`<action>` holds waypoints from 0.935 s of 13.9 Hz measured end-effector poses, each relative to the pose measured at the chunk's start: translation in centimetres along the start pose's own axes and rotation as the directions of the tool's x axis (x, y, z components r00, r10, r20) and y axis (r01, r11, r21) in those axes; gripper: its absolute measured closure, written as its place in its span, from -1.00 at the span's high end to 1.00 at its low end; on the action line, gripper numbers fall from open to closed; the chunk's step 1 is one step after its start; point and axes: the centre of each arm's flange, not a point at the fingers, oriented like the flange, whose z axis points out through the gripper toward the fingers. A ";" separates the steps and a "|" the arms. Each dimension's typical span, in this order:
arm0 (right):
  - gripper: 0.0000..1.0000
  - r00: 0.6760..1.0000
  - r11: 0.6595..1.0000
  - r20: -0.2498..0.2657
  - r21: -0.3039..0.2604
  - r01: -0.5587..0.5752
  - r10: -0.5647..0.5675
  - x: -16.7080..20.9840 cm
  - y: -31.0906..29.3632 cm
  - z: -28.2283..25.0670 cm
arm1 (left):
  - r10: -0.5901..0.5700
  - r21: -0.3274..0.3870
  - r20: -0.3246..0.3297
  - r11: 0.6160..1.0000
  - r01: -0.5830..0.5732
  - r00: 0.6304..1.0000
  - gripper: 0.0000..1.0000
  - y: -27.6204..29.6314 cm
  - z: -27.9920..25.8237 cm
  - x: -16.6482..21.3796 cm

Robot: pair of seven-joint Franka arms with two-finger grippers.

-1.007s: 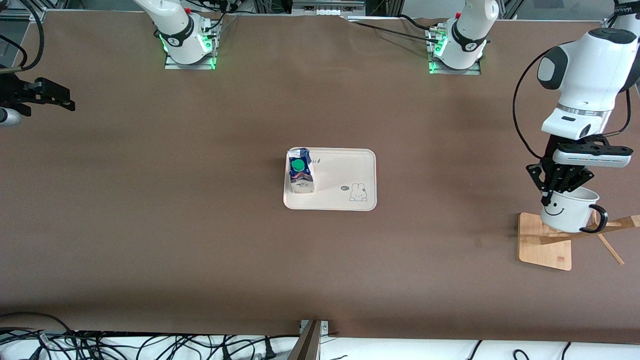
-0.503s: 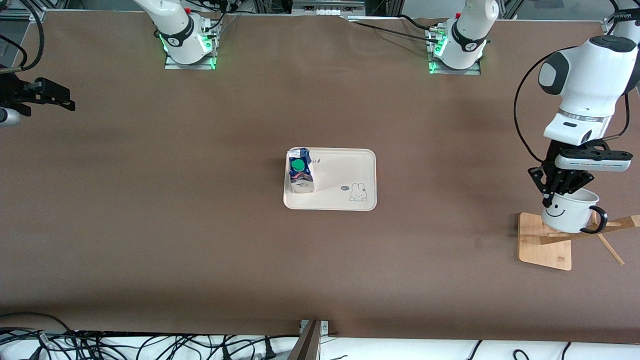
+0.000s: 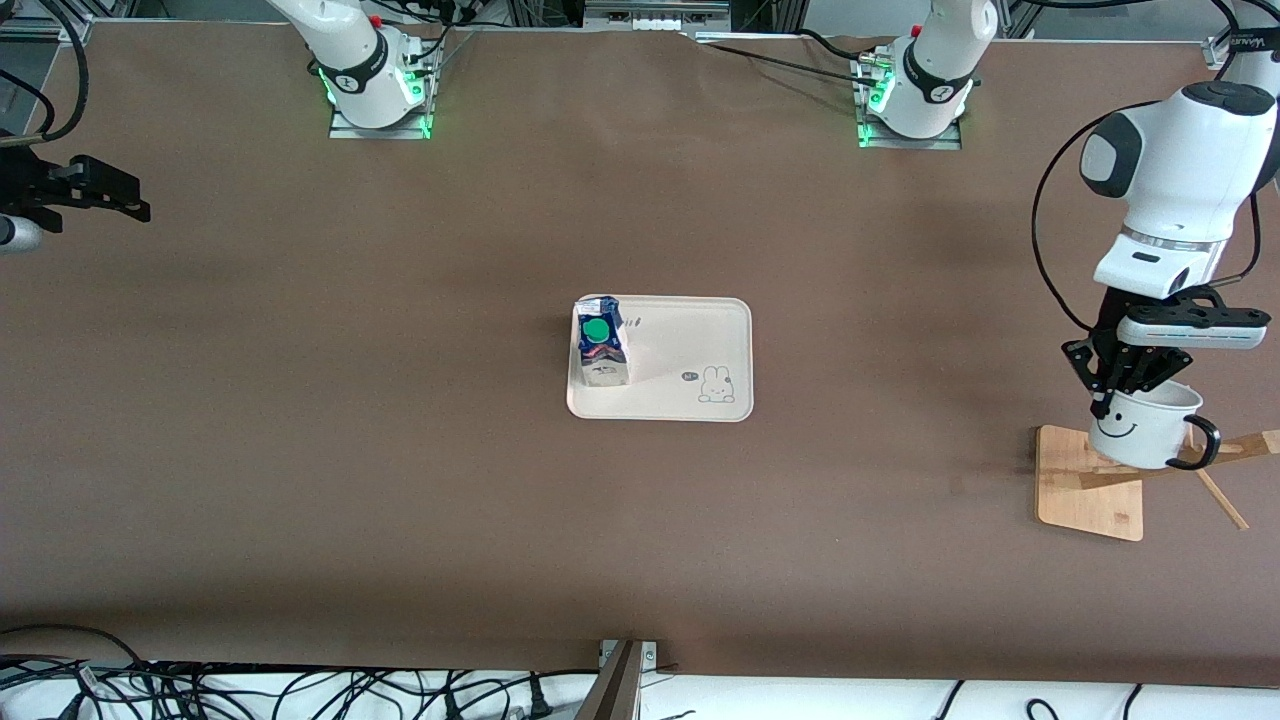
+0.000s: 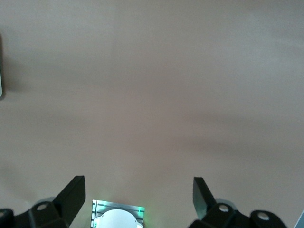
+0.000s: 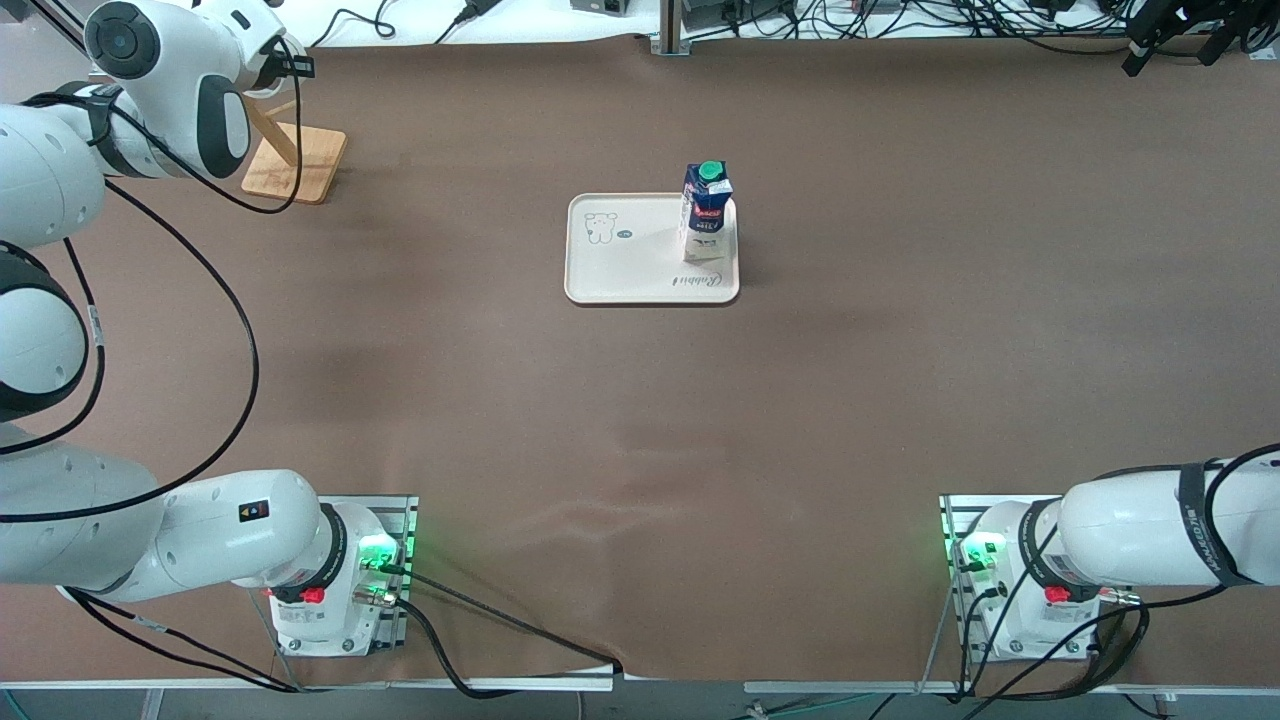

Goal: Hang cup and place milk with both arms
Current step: 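Hang the mug handle on a stand peg with the left gripper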

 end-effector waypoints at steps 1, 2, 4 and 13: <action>1.00 1.000 1.000 0.000 0.000 0.000 0.000 0.0 0.0 0.0 | -0.001 0.000 -0.001 1.000 0.001 1.000 -0.89 -0.1 0.0 0.0; 1.00 1.000 1.000 0.000 0.000 0.000 0.000 0.0 0.0 0.0 | -0.002 0.002 -0.002 1.000 0.002 1.000 -0.89 -0.2 0.1 0.0; 1.00 1.000 1.000 0.000 0.000 0.000 0.000 0.0 0.0 0.0 | 0.009 0.009 -0.001 1.000 -0.009 1.000 -0.89 -0.8 0.0 0.0; 1.00 1.000 1.000 0.000 0.000 0.000 0.000 0.0 0.0 0.0 | 0.076 0.031 0.002 0.997 -0.076 0.997 -0.22 -2.8 0.0 -0.3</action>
